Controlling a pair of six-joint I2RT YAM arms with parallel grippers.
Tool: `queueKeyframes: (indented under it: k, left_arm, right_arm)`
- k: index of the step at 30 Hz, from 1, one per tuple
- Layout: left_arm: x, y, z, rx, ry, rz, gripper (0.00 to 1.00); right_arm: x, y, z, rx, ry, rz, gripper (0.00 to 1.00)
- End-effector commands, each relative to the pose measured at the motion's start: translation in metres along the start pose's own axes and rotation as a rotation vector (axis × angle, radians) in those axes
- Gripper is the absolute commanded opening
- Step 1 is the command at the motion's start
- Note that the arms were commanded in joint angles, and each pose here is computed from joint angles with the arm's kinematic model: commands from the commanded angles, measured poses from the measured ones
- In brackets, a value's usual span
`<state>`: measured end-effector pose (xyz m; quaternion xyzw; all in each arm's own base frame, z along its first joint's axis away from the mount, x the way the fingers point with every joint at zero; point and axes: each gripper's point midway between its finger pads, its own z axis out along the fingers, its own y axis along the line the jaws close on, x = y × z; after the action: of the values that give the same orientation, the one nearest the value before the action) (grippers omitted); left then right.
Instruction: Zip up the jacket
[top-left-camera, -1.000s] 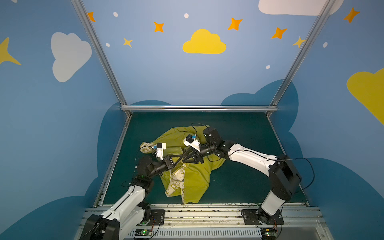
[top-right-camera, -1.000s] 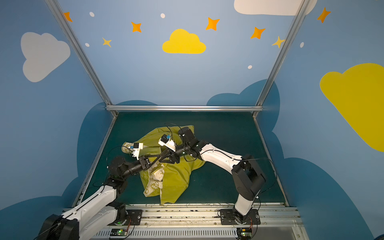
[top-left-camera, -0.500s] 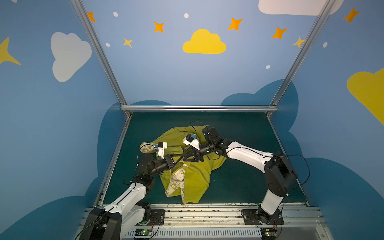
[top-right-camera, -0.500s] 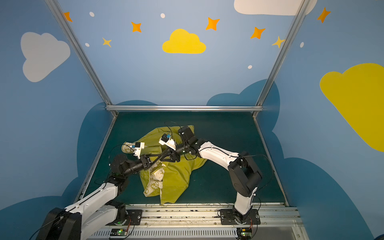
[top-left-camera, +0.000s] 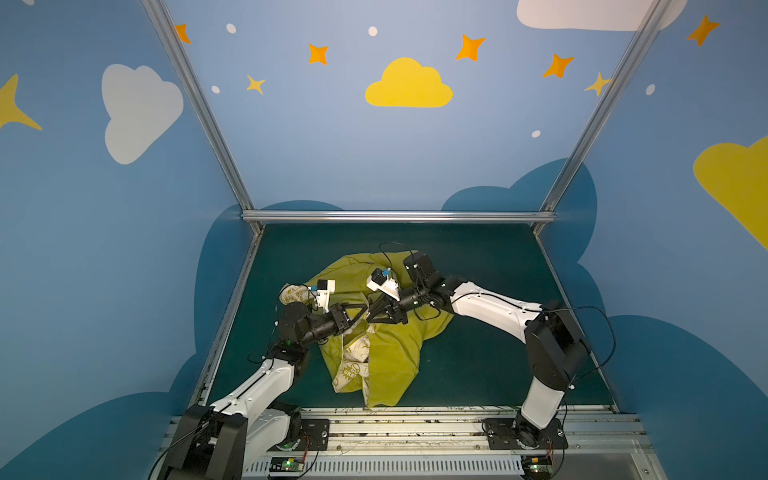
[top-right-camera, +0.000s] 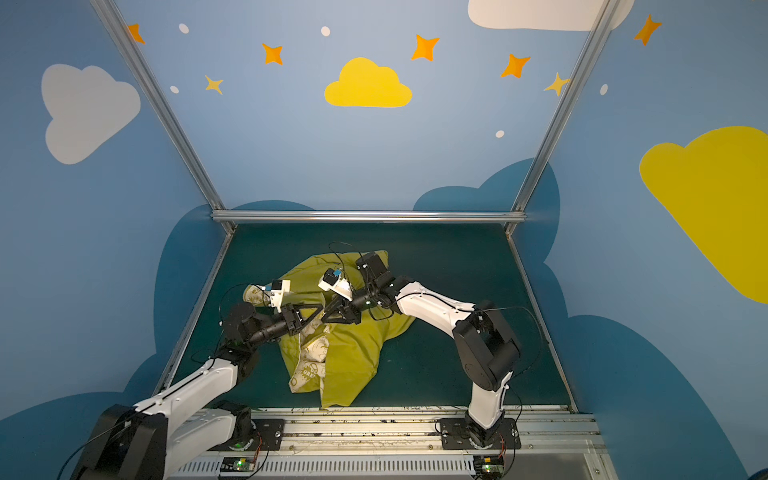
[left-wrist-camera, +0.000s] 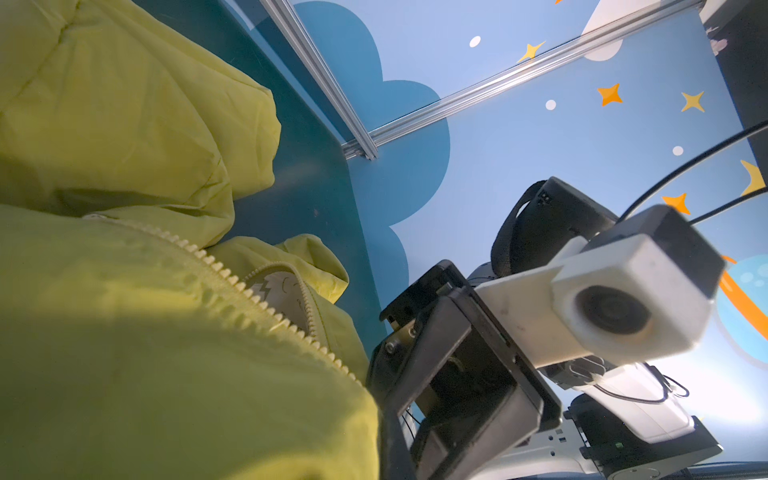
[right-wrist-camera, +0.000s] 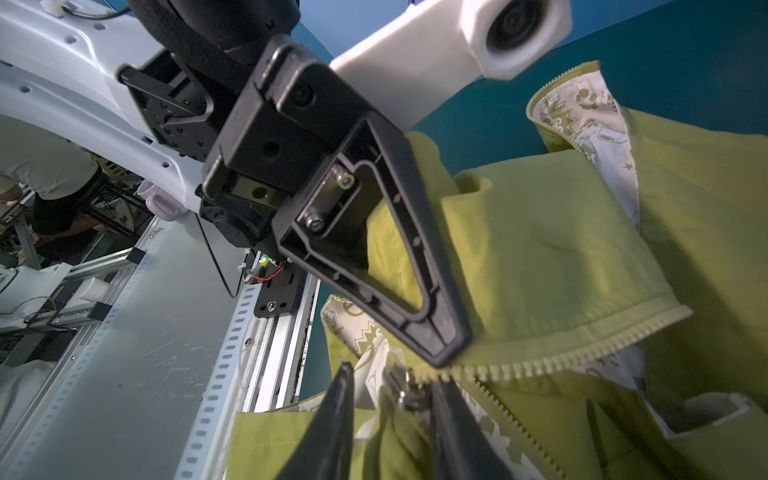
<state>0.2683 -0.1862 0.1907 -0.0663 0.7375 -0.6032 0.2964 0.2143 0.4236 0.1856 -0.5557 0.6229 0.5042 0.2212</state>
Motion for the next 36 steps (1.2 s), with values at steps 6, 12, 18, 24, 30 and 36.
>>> queueKeyframes:
  k: [6, 12, 18, 24, 30, 36]
  left_arm:
    - [-0.002, -0.01, 0.002, 0.033, 0.013, 0.04, 0.03]
    - [0.002, -0.008, 0.0, 0.024, 0.027, 0.056, 0.03]
    - [0.009, -0.008, -0.007, -0.004, 0.035, 0.073, 0.19]
    - [0.011, -0.008, -0.01, -0.019, 0.034, 0.082, 0.11]
    - [0.012, -0.003, -0.011, -0.036, 0.019, 0.042, 0.43]
    - [0.014, -0.011, -0.013, -0.029, -0.008, 0.019, 0.53]
  right_arm:
    - [-0.018, 0.019, 0.003, -0.078, -0.039, -0.027, 0.14]
    - [-0.019, 0.021, 0.0, -0.079, -0.035, -0.017, 0.04]
    - [-0.014, 0.016, -0.004, -0.066, -0.034, 0.012, 0.0]
    - [-0.015, 0.019, -0.002, -0.083, -0.037, 0.036, 0.0]
    - [-0.016, 0.018, -0.005, -0.05, -0.041, 0.044, 0.0]
    - [-0.013, 0.016, -0.002, -0.041, -0.029, 0.053, 0.0]
